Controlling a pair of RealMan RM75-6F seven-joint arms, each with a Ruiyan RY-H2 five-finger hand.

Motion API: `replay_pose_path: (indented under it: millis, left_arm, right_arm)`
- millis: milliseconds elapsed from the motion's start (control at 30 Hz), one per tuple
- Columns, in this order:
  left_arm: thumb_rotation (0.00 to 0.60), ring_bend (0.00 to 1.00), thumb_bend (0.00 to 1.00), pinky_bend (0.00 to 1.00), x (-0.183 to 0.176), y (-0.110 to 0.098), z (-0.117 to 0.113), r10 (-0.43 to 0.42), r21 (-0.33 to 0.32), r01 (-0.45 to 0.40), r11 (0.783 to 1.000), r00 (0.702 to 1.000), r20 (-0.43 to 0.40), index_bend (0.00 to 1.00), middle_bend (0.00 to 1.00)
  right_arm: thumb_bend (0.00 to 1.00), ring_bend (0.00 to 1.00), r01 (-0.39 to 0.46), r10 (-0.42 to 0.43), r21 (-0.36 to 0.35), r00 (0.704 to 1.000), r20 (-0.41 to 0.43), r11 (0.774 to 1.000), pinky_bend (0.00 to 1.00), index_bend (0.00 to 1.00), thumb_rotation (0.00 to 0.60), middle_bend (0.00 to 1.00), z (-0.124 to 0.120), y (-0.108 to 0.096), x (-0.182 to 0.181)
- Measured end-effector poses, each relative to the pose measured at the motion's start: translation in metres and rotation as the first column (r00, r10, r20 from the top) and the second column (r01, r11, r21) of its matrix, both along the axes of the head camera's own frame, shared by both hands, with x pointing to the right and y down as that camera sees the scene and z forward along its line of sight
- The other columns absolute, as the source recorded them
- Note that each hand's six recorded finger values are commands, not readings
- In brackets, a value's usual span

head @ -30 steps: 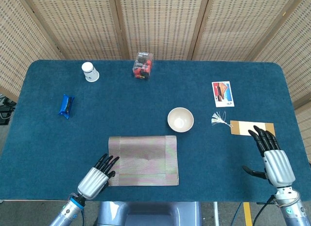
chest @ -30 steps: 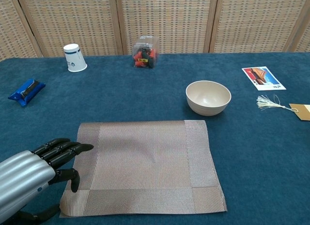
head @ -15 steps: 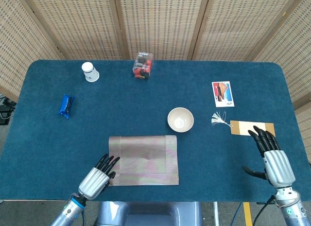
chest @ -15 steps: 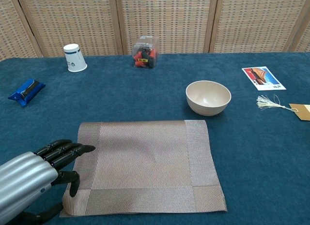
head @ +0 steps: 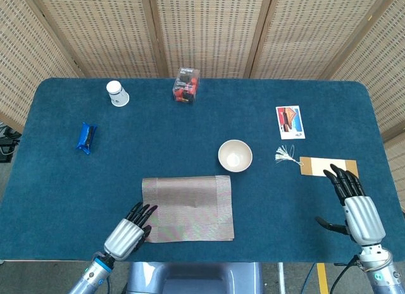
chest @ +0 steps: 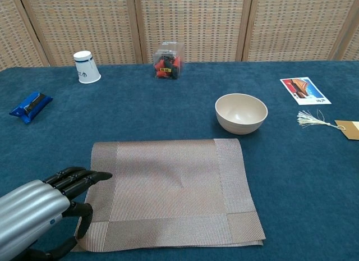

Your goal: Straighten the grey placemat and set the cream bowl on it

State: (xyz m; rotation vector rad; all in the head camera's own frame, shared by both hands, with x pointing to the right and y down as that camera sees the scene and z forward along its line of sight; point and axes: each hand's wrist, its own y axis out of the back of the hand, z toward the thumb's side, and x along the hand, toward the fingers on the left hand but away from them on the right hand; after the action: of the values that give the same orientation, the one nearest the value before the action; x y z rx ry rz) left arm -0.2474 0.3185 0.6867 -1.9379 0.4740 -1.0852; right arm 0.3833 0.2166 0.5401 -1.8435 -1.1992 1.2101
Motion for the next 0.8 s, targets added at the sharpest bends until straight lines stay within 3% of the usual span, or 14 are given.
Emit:
replay_pose_path:
  millis: [433, 800]
  left_arm:
    - [0.600, 0.00, 0.53, 0.00, -0.003, -0.008, -0.004, -0.020, 0.019, 0.021, 1.000, 1.000, -0.008, 0.62, 0.00]
    - [0.600, 0.00, 0.55, 0.00, -0.009, -0.045, -0.027, -0.077, 0.088, 0.081, 0.993, 0.996, -0.042, 0.64, 0.00]
  right_arm:
    - [0.10, 0.00, 0.001, -0.001, -0.001, 1.000, 0.001, 1.000, 0.00, 0.04, 0.600, 0.00, -0.001, 0.001, 0.000]
    - [0.10, 0.00, -0.006, 0.006, 0.002, 1.000, 0.004, 1.000, 0.00, 0.04, 0.600, 0.00, -0.002, 0.000, 0.001]
